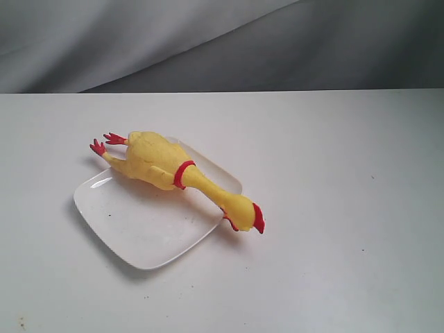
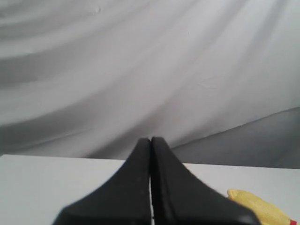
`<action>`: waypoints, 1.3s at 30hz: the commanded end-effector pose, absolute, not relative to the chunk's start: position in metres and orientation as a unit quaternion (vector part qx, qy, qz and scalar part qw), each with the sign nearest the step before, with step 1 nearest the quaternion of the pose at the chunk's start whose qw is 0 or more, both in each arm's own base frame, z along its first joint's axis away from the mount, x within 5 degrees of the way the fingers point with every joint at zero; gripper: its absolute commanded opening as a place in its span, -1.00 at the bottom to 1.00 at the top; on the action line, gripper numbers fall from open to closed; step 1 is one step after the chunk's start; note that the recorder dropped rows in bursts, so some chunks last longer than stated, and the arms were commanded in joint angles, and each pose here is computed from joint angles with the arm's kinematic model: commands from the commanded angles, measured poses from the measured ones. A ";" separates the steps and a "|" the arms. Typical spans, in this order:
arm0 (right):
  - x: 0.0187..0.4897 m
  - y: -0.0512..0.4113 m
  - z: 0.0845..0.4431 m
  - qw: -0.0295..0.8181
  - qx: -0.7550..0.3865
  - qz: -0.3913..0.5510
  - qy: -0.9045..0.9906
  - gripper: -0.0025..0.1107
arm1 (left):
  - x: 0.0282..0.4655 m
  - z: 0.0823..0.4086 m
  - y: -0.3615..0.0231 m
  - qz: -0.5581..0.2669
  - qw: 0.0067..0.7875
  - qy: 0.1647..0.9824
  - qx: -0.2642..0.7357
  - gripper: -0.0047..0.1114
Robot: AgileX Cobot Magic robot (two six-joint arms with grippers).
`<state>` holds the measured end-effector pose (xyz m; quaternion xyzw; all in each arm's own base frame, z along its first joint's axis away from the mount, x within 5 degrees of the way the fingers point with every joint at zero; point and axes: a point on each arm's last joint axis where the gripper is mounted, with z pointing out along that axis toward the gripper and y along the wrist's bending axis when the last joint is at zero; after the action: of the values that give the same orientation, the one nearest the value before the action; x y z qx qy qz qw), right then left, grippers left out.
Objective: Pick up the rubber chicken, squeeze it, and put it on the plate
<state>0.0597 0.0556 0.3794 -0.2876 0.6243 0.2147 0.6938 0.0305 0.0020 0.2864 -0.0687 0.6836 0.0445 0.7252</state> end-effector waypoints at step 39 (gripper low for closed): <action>0.059 0.055 0.379 0.695 -0.286 0.217 0.623 -0.96 | 0.054 0.189 0.008 0.029 0.639 0.763 -0.093 -0.92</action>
<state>0.0597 0.0557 0.3794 -0.2870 0.6245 0.2157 0.6936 0.0548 0.0075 0.1915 -0.1051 0.7563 0.0171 0.6455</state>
